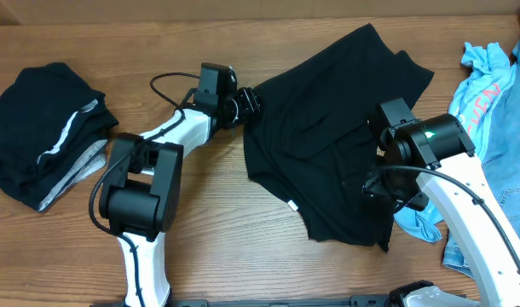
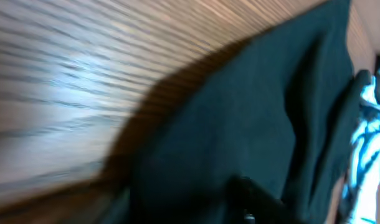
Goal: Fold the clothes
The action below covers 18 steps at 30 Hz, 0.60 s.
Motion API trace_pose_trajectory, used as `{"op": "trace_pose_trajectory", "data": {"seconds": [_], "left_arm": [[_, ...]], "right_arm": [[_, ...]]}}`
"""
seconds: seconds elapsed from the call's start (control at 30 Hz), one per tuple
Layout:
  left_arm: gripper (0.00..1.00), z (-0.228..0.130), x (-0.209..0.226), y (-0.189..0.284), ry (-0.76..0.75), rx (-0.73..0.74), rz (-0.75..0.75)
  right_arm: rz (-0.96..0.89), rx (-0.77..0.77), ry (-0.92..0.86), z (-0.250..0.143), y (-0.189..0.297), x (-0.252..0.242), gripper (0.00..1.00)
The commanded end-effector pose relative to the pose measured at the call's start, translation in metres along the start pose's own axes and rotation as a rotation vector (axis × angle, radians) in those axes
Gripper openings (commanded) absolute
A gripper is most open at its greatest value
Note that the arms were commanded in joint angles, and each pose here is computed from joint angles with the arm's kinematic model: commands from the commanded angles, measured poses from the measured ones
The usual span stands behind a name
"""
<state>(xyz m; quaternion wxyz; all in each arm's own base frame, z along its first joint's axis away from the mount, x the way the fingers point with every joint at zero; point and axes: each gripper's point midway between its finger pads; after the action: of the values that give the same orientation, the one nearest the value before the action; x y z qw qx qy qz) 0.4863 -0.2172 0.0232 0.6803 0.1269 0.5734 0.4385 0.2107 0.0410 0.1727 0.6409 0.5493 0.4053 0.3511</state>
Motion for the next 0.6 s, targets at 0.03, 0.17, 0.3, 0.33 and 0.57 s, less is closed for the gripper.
{"op": "trace_pose_trajectory", "data": {"seconds": [0.03,0.17,0.3,0.33,0.57], "left_arm": [[0.04,-0.003,-0.014,0.000,-0.041,0.035,-0.085],[0.04,0.076,-0.020,0.079,-0.171,-0.182,-0.007],[0.04,0.194,-0.037,0.185,-0.292,-0.531,0.127],[0.04,0.222,-0.041,0.213,-0.294,-0.618,0.141],[1.00,0.193,-0.013,0.218,-0.254,-0.403,0.203]], "right_arm": [[0.010,-0.037,-0.017,0.004,0.007,-0.002,0.61],[0.022,-0.048,-0.020,0.007,0.007,0.001,0.60],[0.026,-0.052,-0.021,0.008,0.007,0.002,0.60],[0.032,-0.048,-0.021,0.007,0.007,0.003,0.60],[0.063,-0.076,-0.026,0.014,0.008,0.010,0.61]]}}
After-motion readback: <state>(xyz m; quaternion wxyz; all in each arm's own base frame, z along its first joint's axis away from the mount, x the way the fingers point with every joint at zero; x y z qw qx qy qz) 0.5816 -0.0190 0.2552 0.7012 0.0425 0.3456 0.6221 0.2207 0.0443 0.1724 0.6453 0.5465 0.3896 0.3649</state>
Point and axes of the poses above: each gripper's point midway between its finger pads, its own y axis back along the fingers, its own x axis along the line the jaws close on, z = x × y, and after that the axes turned 4 degrees about -y, right-handed
